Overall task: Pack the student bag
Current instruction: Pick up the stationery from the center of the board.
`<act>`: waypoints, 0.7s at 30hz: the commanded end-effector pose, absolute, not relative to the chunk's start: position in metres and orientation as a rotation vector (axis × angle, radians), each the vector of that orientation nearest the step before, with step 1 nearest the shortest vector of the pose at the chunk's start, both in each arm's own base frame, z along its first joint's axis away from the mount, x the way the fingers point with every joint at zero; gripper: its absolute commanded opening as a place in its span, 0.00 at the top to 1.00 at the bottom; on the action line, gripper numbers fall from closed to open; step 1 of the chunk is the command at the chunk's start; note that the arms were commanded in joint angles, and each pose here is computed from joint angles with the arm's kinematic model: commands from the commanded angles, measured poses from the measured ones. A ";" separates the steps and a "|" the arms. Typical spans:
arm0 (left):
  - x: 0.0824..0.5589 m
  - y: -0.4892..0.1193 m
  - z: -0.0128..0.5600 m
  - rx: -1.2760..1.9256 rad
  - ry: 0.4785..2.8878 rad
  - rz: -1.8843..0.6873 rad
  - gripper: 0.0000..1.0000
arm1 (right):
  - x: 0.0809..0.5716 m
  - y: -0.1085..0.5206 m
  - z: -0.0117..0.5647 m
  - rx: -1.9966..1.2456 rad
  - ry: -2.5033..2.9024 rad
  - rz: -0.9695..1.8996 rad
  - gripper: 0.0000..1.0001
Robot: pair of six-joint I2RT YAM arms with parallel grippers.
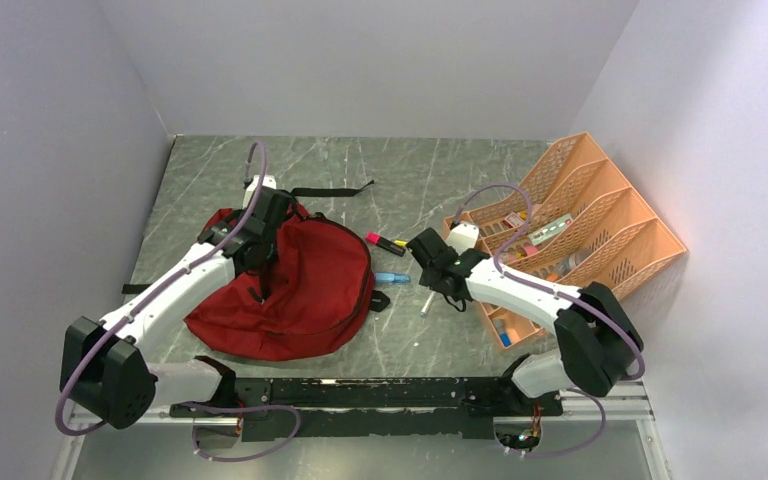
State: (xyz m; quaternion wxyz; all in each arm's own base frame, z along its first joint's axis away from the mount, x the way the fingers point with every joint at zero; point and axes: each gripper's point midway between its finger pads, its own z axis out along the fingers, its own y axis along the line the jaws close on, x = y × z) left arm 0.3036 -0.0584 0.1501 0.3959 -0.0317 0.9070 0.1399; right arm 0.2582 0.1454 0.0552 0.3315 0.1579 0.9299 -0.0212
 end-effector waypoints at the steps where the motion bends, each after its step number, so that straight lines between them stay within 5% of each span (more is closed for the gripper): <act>1: 0.309 -0.056 0.162 -0.123 2.243 0.304 0.95 | 0.262 0.136 0.057 0.468 2.402 -0.137 0.46; 21: 0.307 -0.062 0.162 -0.109 2.251 0.255 0.95 | 0.249 0.153 0.012 0.457 2.539 -0.092 0.54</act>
